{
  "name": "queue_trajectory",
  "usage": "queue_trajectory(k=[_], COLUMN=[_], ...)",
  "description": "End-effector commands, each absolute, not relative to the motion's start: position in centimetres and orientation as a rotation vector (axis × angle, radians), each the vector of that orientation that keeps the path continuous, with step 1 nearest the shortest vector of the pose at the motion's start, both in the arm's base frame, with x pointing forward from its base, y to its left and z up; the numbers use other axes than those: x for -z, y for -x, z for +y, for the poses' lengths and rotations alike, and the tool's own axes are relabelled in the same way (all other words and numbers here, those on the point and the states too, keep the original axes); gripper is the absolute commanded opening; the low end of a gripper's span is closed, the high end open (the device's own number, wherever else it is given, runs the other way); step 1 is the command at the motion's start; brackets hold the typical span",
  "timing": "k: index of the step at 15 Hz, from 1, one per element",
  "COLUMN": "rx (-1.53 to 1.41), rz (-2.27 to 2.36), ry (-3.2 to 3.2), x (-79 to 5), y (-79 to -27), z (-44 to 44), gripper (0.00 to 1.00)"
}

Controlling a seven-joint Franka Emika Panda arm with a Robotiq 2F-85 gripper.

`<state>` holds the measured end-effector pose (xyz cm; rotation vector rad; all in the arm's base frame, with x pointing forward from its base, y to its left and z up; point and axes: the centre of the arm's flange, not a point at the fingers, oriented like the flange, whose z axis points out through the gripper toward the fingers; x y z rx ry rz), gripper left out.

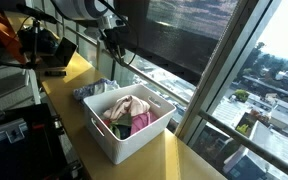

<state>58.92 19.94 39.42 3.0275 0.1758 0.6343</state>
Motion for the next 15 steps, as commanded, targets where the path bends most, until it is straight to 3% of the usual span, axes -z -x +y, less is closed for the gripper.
queue_trajectory(k=[1,15], rx=[-0.615,-0.327], rz=[0.095,-0.144], ry=[-3.037,-2.981], x=[-41.4,-24.9], y=[-58.5,-59.9], z=[15.5,5.0], gripper=[1.00,1.00])
